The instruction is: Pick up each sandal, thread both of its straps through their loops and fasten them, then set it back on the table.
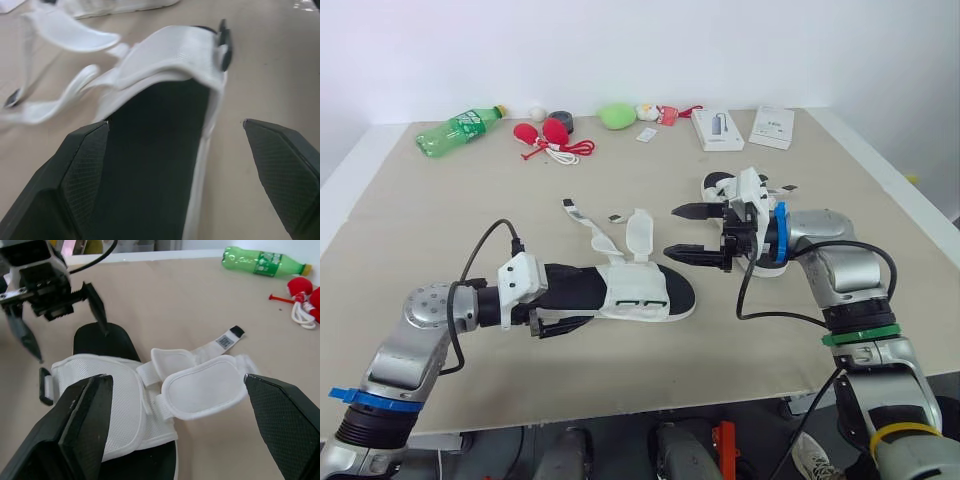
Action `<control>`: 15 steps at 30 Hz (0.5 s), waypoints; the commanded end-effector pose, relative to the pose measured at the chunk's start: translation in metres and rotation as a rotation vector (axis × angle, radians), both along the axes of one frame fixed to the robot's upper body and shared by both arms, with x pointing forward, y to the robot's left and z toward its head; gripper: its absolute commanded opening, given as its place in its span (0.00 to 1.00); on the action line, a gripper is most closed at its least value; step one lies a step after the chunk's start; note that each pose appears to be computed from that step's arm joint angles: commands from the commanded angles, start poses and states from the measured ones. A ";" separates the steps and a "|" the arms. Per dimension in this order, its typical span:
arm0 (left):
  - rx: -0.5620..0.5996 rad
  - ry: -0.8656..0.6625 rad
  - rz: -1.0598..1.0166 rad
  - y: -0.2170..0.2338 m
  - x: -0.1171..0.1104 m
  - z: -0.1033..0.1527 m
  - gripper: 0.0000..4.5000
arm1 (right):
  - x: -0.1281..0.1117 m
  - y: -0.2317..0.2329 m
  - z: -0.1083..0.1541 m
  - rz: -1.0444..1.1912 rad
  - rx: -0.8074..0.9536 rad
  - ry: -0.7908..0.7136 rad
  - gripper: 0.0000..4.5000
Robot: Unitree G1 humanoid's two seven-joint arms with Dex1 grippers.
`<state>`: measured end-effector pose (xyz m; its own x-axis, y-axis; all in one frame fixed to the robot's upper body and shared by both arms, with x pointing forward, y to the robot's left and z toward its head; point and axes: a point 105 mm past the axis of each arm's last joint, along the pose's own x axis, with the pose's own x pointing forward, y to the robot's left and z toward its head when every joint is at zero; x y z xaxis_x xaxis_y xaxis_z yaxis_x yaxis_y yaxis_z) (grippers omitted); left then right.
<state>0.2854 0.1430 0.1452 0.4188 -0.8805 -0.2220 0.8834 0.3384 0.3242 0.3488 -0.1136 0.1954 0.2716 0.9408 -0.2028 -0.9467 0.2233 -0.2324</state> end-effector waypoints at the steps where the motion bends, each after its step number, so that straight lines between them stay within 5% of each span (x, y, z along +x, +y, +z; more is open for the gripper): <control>1: -0.017 -0.055 -0.008 -0.002 -0.002 0.016 0.98 | -0.010 -0.003 -0.006 0.048 -0.069 -0.031 1.00; 5: -0.030 -0.062 -0.021 -0.010 -0.002 0.018 0.98 | -0.017 0.000 -0.013 0.068 -0.076 -0.017 1.00; 7: -0.029 -0.061 -0.022 -0.011 -0.001 0.016 1.00 | -0.018 -0.001 -0.015 0.069 -0.081 -0.009 0.89; 15: -0.140 0.077 0.060 -0.014 0.018 0.024 1.00 | -0.028 -0.004 -0.032 0.091 -0.150 0.033 0.11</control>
<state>0.2972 0.1300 0.1571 0.4392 -0.8822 -0.1700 0.8867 0.3952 0.2399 0.3252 -0.1256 0.1531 0.1930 0.9125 -0.3606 -0.9747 0.1361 -0.1773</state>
